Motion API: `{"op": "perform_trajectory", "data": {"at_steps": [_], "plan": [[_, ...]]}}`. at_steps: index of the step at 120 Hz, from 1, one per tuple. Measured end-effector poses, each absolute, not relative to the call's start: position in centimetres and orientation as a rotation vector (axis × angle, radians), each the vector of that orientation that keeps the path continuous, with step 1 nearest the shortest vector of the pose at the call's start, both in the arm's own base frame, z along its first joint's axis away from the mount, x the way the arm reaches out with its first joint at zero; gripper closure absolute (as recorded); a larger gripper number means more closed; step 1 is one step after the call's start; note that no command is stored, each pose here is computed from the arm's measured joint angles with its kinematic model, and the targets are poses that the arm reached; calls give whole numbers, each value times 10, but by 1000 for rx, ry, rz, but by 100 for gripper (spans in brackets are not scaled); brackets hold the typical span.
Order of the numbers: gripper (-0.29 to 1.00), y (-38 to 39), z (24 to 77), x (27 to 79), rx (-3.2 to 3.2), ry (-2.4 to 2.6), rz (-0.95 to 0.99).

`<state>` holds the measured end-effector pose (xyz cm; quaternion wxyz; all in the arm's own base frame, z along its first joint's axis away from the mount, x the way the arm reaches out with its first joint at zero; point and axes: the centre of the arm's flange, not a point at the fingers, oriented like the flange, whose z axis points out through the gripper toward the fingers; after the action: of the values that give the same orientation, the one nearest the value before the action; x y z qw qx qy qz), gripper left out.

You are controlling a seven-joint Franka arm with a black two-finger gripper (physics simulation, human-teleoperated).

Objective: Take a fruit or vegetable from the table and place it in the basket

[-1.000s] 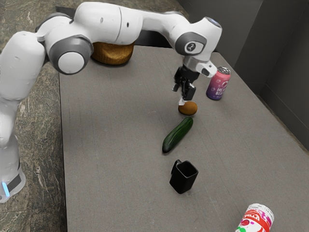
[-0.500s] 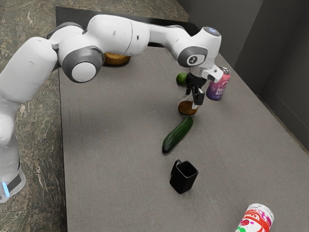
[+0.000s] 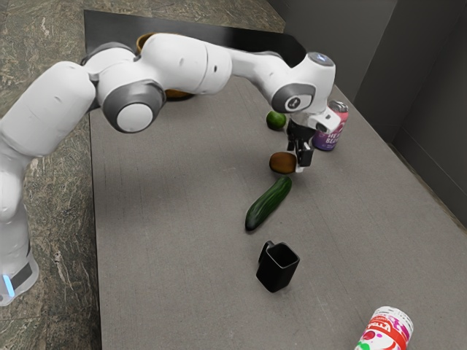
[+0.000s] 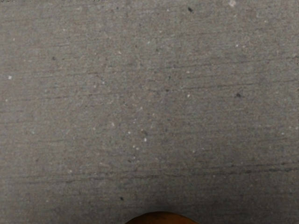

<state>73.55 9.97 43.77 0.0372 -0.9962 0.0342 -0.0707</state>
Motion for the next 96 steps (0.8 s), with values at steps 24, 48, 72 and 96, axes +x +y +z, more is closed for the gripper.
{"op": "perform_trajectory", "data": {"at_steps": [24,48,72,96], "plan": [[0,101,437,735,-3055,180,-213],[0,107,432,731,-3062,231,-154],[0,107,420,729,-3068,277,-94],[35,108,420,727,-3058,309,-77]]}}
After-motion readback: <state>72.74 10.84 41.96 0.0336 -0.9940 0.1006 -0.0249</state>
